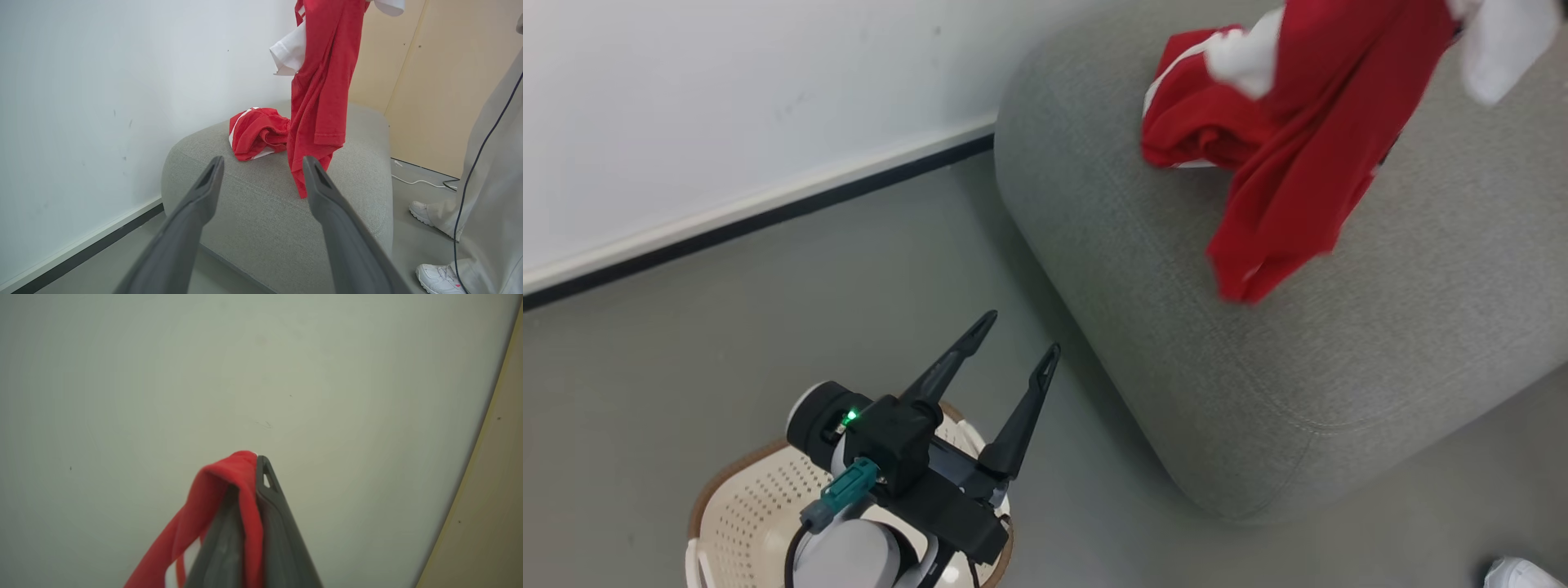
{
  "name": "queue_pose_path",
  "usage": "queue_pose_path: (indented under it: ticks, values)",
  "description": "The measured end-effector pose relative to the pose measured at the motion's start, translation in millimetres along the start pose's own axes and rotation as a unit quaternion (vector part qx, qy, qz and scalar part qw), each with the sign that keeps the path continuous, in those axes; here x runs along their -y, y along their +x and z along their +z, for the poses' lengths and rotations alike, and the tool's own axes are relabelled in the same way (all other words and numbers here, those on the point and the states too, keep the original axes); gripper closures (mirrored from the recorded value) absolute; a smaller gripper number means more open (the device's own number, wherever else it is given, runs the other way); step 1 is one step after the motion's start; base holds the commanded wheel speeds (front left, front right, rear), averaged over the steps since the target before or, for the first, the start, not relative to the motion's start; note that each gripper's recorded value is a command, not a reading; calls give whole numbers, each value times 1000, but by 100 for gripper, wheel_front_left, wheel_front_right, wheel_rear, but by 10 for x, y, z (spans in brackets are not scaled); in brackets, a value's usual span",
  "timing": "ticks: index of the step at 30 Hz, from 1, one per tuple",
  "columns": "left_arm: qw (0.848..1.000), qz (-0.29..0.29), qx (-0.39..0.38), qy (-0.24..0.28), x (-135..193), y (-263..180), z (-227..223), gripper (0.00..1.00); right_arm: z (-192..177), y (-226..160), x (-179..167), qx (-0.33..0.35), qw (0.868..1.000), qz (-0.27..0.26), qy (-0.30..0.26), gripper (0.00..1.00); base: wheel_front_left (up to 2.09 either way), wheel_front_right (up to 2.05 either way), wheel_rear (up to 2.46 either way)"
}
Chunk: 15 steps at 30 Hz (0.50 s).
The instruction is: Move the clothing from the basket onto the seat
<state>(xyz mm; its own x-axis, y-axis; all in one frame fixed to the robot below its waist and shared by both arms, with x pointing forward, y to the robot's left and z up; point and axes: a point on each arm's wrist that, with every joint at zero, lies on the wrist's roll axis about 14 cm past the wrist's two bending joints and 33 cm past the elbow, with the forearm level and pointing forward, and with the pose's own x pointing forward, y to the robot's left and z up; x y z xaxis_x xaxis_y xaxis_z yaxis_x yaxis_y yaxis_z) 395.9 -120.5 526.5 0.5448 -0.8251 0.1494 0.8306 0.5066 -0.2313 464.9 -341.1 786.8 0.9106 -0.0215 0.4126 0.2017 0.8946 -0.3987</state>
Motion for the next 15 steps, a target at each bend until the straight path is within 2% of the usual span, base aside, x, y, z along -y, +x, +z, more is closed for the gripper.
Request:
queue_pose_path:
  ticks: [4,8,11,15]
  values:
    - [1000,22,2,5,-238,-47,-9,0,151,343,76,18,1000,-11,-11,100,0,0,0]
    - [999,37,3,4,-431,-78,-32,0,97,568,263,11,999,-43,-26,100,0,0,0]
    - [999,44,9,5,-540,-77,-27,0,-172,638,370,-20,997,-64,-32,100,0,0,0]
    - [999,50,12,7,-652,-77,-51,0,-684,687,311,-73,994,-76,-29,100,0,0,0]
